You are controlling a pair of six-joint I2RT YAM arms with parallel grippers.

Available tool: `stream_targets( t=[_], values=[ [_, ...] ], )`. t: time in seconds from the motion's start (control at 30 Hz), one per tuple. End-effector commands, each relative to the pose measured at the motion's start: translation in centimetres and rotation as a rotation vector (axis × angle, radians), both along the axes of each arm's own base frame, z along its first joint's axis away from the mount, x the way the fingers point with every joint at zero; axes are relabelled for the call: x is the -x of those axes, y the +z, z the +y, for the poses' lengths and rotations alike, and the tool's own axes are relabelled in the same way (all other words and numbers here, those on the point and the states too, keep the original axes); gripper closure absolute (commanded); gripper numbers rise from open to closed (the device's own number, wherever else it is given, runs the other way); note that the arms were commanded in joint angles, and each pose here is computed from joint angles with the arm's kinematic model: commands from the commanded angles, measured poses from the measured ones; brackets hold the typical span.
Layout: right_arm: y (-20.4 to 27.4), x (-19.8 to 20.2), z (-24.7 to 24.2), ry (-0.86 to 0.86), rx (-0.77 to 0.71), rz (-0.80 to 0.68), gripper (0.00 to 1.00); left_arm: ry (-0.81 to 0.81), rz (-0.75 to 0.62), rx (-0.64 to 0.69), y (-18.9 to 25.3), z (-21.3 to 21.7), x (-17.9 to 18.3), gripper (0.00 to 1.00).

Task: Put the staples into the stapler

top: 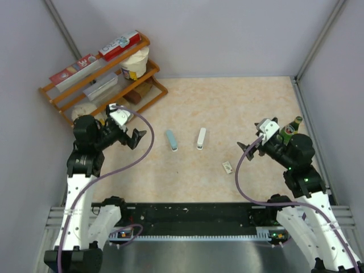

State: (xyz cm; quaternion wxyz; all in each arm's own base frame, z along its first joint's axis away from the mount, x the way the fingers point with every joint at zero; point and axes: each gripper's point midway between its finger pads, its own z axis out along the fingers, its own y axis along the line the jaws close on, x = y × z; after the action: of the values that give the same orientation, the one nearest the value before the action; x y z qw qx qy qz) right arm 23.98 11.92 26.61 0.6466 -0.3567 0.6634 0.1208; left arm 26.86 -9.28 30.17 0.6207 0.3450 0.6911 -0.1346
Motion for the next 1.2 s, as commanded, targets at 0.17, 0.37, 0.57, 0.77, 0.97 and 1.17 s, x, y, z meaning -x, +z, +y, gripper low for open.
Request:
stream_targets(
  t=[0.17,0.37,0.57,0.77,0.97,1.17],
  values=[
    [-2.3,0.4,1.0,0.096,0.055,0.029,0.01,-0.188,-0.051,-0.284,-2.1,-4.6,-1.2,0.01],
    [-3.2,0.3,1.0,0.103,0.079,0.042,0.01,-0.428,-0.175,-0.546,-5.2,-7.4,-1.8,0.01],
    [-3.9,0.0,0.7,0.095,0.098,0.051,0.01,-0.620,-0.286,-0.785,-8.0,-8.6,-4.2,0.01],
    [-4.8,-0.3,0.7,0.095,0.116,0.072,0.02,-0.870,-0.299,-0.900,-11.6,-10.1,-4.5,0.01],
    [-5.6,-0.7,0.6,0.091,0.130,0.092,0.02,-1.006,-0.206,-1.012,-16.5,-10.8,-5.0,0.01],
    [-6.0,-0.7,0.6,0.096,0.135,0.101,0.02,-1.047,-0.146,-1.064,-19.6,-11.2,-6.1,0.03]
  ],
)
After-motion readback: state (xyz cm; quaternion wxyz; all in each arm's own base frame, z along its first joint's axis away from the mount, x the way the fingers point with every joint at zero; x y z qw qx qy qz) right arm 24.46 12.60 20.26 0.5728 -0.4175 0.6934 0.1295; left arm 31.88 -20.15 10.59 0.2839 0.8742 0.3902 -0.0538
